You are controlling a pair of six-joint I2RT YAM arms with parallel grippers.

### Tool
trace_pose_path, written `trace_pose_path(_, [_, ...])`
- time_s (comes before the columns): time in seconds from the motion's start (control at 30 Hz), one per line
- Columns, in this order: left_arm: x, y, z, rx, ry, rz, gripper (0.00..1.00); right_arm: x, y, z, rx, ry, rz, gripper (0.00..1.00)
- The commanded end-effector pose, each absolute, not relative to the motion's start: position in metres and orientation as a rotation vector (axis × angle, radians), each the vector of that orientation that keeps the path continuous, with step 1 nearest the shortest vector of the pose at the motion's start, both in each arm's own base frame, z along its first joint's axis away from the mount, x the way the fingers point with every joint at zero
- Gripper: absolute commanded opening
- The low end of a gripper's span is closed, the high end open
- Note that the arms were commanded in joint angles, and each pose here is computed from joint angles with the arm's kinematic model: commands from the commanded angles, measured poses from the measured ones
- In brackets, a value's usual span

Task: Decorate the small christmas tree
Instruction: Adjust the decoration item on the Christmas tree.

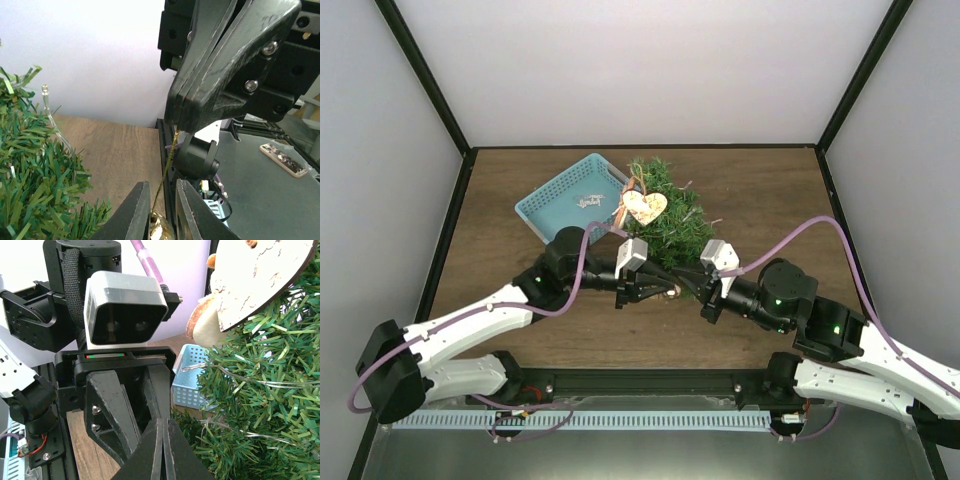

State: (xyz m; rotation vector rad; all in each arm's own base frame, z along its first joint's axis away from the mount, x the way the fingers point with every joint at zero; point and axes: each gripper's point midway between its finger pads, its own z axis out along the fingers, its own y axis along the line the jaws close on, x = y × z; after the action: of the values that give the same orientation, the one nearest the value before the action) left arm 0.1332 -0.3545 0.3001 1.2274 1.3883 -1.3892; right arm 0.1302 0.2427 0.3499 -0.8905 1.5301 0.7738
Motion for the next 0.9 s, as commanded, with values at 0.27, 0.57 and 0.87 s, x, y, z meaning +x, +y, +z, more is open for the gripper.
trace_pose_path(0.27, [0.122,-0.351,0.319,1.244,1.275,-1.432,0.04,0.129,0.239,0.359,-0.88,1.502,0.776,0.01])
trace_pose_path(0.57, [0.122,-0.35,0.318,1.243,1.276,-1.424,0.04,0.13,0.238,0.36,-0.875,1.5,0.776,0.01])
trace_pose_path(0.87, [0.138,-0.35,0.313,1.175,1.347,-1.345,0.04,0.133,0.236,0.355,-0.861,1.509,0.754,0.01])
